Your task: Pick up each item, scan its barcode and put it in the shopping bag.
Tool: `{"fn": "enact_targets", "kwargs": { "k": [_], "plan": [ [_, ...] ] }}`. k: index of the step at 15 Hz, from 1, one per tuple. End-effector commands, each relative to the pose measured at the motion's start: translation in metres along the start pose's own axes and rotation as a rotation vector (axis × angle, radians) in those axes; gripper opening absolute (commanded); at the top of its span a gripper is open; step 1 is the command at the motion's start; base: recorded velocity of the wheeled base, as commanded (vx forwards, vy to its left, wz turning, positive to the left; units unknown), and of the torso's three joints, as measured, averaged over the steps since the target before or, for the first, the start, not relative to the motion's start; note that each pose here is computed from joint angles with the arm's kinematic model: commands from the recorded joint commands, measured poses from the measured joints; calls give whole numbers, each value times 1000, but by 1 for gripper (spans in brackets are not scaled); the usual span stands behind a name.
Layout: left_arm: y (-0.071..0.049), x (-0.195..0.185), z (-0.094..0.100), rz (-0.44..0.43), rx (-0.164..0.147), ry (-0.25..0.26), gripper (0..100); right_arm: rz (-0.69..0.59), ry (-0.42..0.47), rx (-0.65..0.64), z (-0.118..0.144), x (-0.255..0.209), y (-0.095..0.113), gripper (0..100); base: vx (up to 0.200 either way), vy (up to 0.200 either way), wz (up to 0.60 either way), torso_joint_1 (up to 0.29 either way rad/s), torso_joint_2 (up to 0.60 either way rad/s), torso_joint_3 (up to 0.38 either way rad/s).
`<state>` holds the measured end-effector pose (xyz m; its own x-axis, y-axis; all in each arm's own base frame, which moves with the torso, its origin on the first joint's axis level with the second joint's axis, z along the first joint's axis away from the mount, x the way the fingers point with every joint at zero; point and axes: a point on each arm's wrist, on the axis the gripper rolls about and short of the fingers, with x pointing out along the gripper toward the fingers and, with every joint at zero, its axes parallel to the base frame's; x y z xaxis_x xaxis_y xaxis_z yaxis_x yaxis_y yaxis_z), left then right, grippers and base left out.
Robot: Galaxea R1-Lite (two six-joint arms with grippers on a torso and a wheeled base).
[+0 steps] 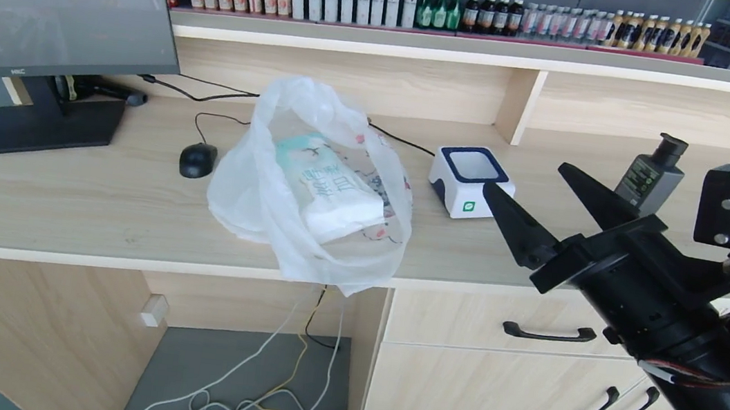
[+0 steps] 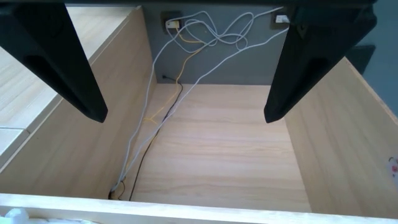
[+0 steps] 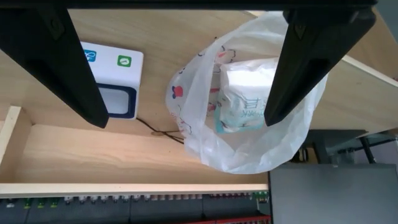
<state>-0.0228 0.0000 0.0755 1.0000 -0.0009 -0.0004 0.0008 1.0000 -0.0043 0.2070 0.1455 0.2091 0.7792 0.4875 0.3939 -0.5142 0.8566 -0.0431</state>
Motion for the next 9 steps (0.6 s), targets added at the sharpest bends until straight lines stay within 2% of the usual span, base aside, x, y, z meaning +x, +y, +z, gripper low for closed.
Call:
{"fn": "enact_targets", "kwargs": {
  "k": [1, 9],
  "plan": [
    [0, 0, 0, 1, -2, 0, 100, 0, -4, 0, 0, 2, 0, 100, 0, -200, 0, 22, 2, -2],
    [0, 0, 0, 1, -3, 0, 100, -10, -7, -8, 3, -2, -3, 100, 0, -200, 0, 2, 3, 2]
  ]
}}
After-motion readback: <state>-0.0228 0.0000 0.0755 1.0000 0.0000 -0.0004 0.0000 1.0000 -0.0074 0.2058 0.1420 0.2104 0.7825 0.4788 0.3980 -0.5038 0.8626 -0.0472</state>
